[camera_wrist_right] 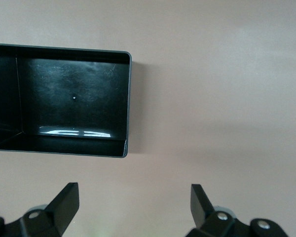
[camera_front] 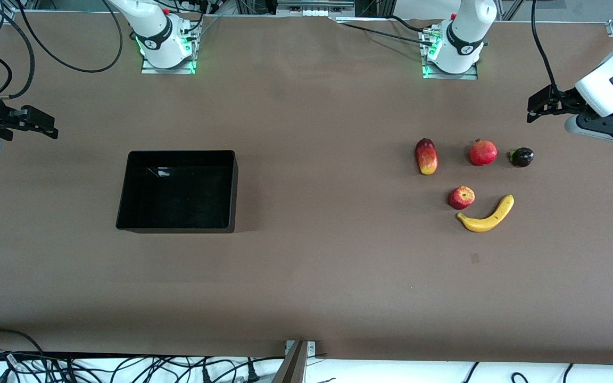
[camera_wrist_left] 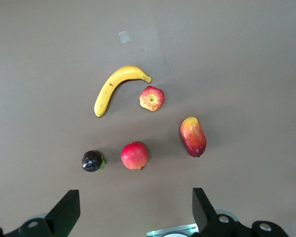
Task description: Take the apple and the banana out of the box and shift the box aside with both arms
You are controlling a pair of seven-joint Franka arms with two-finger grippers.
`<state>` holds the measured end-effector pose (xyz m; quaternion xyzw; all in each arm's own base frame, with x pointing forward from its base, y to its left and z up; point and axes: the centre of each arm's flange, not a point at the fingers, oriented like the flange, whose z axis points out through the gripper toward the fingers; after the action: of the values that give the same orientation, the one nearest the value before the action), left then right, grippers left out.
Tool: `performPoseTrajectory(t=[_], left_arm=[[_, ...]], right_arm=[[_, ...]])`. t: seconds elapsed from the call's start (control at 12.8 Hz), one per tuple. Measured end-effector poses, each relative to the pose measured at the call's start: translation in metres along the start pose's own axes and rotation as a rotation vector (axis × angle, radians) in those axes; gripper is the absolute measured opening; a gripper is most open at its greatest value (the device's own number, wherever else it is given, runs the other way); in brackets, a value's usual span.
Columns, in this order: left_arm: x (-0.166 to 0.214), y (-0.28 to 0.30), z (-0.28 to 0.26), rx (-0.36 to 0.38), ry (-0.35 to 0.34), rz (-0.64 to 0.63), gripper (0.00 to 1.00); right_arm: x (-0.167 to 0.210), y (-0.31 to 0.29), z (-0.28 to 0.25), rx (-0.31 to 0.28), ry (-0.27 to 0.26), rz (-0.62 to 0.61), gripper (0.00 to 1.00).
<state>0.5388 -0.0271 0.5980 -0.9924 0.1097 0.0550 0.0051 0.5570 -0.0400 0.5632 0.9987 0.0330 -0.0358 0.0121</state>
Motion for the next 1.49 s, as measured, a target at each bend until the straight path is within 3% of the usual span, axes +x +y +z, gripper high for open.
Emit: performPoseTrajectory(t=[0.31, 1.49], left_arm=[[-0.001, 0.0, 0.0, -0.001, -0.005, -0.007, 1.0], [-0.001, -0.001, 0.001, -0.001, -0.006, -0.014, 1.0]], right_arm=[[-0.012, 0.005, -0.021, -0.003, 0.037, 0.014, 1.0], [-0.021, 0.033, -0.021, 0.005, 0.018, 0.069, 1.0]])
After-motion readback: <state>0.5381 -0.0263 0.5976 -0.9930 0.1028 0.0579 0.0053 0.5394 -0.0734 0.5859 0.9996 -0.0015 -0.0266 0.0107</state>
